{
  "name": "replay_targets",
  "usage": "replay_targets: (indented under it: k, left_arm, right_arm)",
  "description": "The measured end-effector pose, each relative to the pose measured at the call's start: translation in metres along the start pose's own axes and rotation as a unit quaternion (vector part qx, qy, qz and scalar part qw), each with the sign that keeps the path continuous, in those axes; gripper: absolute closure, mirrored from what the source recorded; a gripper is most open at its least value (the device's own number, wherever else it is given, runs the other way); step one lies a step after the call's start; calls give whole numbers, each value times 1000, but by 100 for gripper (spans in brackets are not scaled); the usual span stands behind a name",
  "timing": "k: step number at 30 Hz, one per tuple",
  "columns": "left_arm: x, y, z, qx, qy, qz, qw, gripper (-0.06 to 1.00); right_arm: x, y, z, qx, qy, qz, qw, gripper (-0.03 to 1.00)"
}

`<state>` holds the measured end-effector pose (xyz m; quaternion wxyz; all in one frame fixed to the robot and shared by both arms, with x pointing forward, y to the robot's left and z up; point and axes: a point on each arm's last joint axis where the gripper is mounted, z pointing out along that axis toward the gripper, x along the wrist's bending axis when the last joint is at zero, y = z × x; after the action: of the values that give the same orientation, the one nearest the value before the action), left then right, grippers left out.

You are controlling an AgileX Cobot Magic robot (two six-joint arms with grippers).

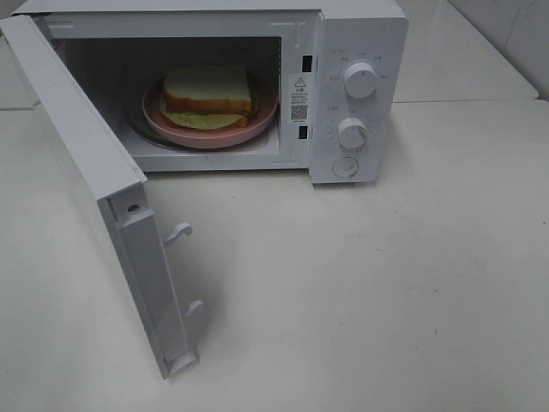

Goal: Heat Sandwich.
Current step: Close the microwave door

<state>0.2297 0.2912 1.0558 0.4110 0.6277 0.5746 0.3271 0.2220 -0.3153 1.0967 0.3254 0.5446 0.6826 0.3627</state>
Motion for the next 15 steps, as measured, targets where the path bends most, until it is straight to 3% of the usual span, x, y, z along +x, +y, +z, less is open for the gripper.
replay_targets:
  k: [8,15]
  left_arm:
    - [0,0,0,0,0,0,1000,-2]
    - [0,0,0,0,0,0,1000,-2]
  right_arm:
    - [5,-32,24,22,-27,27,999,21]
    - [13,-35,33,-14,-13,59,998,21]
